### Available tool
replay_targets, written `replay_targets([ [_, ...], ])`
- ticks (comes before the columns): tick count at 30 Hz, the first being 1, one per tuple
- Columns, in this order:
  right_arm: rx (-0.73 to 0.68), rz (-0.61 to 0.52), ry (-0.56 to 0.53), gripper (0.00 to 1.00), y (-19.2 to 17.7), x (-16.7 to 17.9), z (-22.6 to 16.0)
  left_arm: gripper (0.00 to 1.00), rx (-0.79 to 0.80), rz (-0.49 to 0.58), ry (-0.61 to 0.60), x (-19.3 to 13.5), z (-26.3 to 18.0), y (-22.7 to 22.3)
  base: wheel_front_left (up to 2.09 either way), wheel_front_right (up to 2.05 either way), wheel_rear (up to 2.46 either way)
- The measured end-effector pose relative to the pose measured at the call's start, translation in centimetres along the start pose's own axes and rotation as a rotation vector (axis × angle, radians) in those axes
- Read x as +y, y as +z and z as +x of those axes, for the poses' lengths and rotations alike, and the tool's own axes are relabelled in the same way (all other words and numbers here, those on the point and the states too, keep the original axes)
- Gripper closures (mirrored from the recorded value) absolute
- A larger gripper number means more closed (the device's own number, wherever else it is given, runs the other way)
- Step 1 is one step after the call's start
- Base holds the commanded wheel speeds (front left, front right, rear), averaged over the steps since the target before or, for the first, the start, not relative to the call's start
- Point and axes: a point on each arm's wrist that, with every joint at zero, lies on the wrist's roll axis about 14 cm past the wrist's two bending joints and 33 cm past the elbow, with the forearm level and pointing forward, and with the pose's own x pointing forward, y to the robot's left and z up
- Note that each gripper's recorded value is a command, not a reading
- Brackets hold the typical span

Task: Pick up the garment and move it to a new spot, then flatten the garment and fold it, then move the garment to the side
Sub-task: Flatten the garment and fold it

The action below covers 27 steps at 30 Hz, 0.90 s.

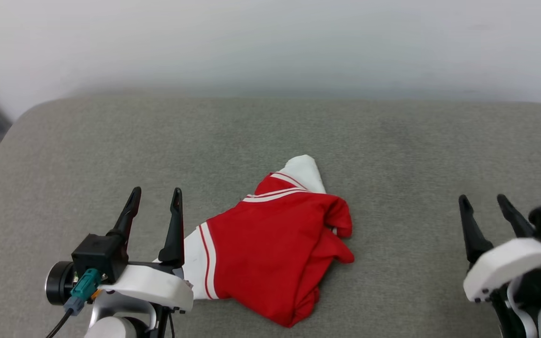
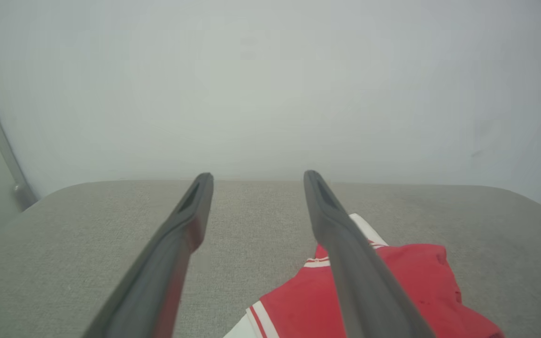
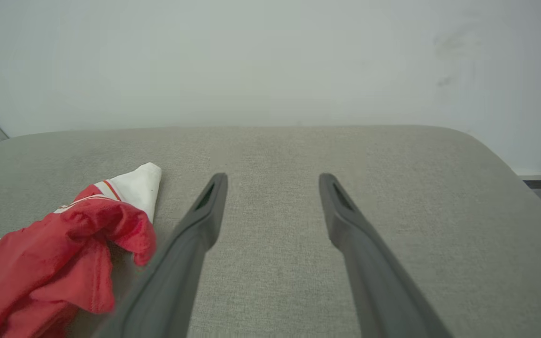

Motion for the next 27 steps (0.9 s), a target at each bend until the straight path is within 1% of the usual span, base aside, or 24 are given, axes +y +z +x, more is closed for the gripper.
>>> replay_targets([
  [2,0.051,0.016,0.035,0.00,-0.4,1.1,1.6,0.00,0.002,-0.003,0.011,0.3,-0.1,-0.2,0.00,0.00,0.00],
  [5,0.166,-0.004,0.104,0.00,-1.8,3.1,4.0,0.00,-0.016,-0.009,0.026,0.8,0.2,-0.1,0.00,0.00,0.00],
  [9,0.357,-0.053,0.210,0.00,-4.6,5.8,6.5,0.00,-0.029,-0.013,0.047,1.5,0.8,-0.3,0.00,0.00,0.00],
  [12,0.505,-0.090,0.308,0.00,-7.5,8.8,7.2,0.00,-0.023,-0.015,0.058,2.0,1.0,-0.9,0.00,0.00,0.00],
  [16,0.668,-0.139,0.415,0.00,-11.1,11.7,7.4,0.00,0.000,-0.014,0.082,2.8,1.2,-2.0,0.00,0.00,0.00],
  [19,0.741,-0.167,0.471,0.00,-13.0,13.2,7.4,0.00,0.025,-0.011,0.103,3.5,1.1,-2.9,0.00,0.00,0.00],
  [22,0.802,-0.185,0.493,0.00,-14.8,13.6,7.4,0.00,0.046,-0.011,0.118,4.0,0.9,-3.7,0.00,0.00,0.00],
  [25,0.822,-0.203,0.503,0.00,-15.5,13.8,7.7,0.00,0.053,-0.012,0.124,4.1,0.9,-4.1,0.00,0.00,0.00],
  [27,0.836,-0.194,0.506,0.00,-15.7,13.8,7.7,0.00,0.055,-0.012,0.126,4.2,0.9,-4.1,0.00,0.00,0.00],
])
